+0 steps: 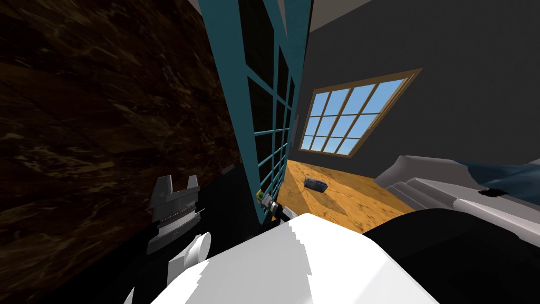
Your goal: Push the door open
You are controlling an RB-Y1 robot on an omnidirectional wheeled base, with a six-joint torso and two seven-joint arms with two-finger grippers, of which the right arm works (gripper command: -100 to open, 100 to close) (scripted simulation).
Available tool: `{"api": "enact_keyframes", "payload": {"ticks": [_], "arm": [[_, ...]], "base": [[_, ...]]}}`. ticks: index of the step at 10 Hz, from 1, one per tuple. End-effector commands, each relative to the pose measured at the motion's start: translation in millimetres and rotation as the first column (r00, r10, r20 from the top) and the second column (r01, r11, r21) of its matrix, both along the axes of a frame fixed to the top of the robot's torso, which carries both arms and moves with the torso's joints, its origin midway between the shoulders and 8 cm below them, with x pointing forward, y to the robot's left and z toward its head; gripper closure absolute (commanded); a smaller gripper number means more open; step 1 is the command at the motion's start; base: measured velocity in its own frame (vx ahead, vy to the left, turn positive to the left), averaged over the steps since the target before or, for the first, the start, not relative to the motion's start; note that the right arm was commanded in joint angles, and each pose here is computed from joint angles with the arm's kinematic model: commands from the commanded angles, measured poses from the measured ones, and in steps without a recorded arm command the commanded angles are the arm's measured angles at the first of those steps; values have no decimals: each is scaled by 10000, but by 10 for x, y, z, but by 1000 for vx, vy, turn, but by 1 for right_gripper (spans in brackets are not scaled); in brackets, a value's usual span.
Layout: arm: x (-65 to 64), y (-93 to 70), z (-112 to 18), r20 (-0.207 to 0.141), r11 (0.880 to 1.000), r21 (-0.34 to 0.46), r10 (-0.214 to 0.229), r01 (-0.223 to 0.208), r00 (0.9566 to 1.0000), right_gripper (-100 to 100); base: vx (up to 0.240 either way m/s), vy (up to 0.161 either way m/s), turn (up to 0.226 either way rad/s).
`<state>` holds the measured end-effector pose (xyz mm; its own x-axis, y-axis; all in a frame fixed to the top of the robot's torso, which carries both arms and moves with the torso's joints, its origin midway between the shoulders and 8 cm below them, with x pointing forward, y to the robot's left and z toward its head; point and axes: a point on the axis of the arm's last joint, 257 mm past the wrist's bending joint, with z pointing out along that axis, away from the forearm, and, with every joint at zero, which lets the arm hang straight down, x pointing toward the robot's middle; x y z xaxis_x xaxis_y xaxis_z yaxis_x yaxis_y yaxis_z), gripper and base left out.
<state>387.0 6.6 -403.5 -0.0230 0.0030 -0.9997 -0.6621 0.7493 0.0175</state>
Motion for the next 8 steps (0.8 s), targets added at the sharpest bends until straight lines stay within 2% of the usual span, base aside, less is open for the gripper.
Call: {"api": "enact_keyframes", "payload": {"ticks": [1, 3, 4, 6, 8], "arm": [[14, -27, 3, 13, 10000, -2, -52, 52, 10000, 100], [14, -27, 3, 13, 10000, -2, -52, 52, 10000, 100], [-7, -27, -23, -301, 9997, 257, -31, 39, 9995, 100], [-2, -41, -26, -522, 9987, 499, -42, 68, 9986, 100], [6, -64, -28, -895, 9958, 911, -50, 132, 9960, 100]], "base": [[-8, -8, -12], [0, 0, 0], [9, 16, -13], [12, 21, -17], [18, 22, -16]]}}
